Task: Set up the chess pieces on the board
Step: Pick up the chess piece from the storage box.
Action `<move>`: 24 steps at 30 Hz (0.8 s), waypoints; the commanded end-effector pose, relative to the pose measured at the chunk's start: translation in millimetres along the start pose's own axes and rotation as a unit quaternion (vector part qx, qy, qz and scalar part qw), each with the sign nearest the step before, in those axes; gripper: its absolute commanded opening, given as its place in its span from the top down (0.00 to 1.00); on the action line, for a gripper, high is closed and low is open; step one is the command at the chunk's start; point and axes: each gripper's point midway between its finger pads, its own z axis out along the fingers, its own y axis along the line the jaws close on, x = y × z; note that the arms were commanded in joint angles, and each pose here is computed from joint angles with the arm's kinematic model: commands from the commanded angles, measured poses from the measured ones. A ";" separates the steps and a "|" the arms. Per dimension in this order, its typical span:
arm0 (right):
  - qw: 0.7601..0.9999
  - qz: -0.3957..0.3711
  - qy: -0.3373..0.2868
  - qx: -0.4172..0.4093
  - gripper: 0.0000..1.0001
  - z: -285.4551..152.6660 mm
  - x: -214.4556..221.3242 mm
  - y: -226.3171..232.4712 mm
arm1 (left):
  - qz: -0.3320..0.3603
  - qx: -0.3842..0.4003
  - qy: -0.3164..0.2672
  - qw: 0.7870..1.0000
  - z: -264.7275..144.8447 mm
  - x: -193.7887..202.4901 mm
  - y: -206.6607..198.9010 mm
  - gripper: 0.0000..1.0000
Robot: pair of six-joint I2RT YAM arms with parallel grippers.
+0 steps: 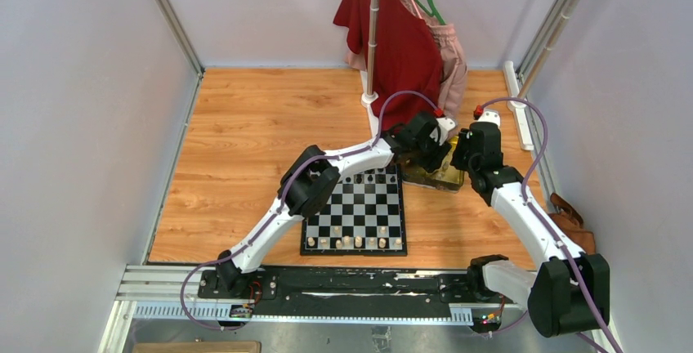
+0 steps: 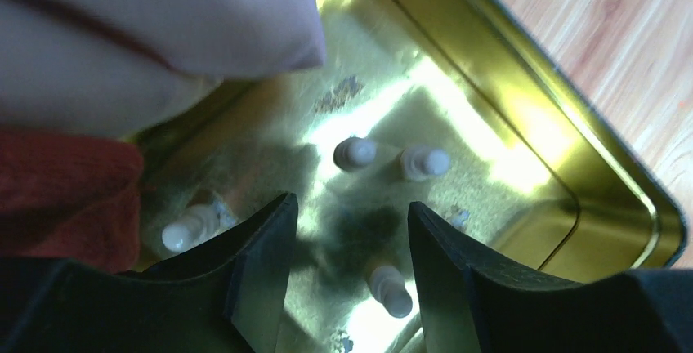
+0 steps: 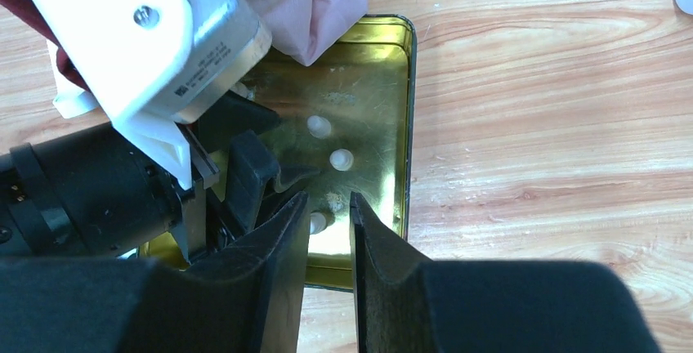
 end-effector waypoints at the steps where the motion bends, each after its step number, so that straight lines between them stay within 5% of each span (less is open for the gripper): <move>1: 1.000 -0.007 -0.007 -0.012 0.71 -0.5 -4.1 5.9 | 0.017 -0.016 -0.022 0.999 -16.7 -17.4 4.7 0.43; 24: 1.000 -0.007 -0.003 -0.014 0.74 7.7 -2.9 8.4 | 0.010 -0.012 -0.054 0.998 3.1 -33.5 8.8 0.48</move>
